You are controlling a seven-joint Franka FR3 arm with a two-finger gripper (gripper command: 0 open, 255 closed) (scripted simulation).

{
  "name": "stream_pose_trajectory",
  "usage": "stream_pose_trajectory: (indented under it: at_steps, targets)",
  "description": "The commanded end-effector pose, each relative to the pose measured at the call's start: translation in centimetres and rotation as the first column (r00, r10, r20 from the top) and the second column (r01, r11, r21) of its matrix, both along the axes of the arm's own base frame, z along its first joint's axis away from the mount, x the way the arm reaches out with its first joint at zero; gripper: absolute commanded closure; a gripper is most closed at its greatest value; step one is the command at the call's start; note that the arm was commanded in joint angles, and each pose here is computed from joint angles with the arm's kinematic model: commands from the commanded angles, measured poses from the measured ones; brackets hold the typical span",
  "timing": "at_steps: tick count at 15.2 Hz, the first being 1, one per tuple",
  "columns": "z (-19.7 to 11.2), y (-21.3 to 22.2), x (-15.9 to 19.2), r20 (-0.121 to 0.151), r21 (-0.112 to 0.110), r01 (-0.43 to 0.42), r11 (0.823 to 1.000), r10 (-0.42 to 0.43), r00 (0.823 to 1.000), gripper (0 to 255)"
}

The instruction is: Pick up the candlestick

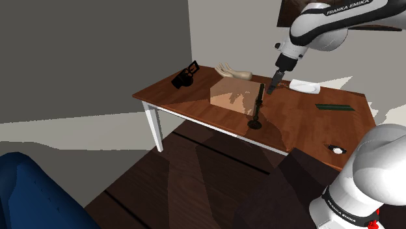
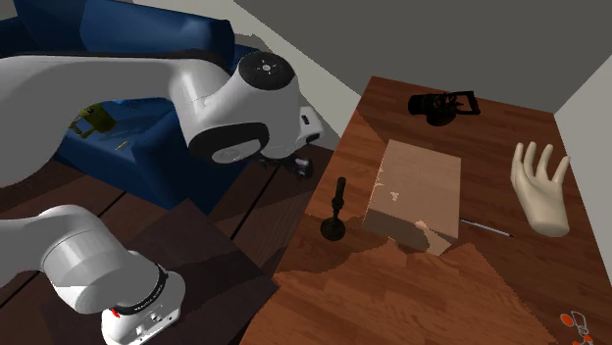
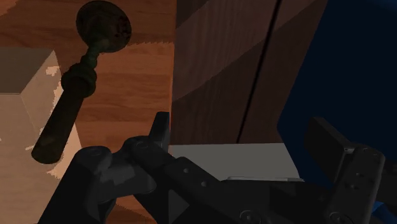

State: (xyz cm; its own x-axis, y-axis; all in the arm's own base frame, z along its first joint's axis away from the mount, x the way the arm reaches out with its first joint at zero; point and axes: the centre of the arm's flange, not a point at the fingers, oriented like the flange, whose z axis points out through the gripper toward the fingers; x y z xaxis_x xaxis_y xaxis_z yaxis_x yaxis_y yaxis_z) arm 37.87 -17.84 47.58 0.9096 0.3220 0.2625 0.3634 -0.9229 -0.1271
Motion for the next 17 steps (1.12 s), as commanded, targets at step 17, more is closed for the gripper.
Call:
stream_pose_trajectory:
  at_steps: [17]
  targets:
    - [-14.1, -13.6, 8.9, 0.113, 0.068, -0.170, 0.983, 0.161, 0.980, 0]
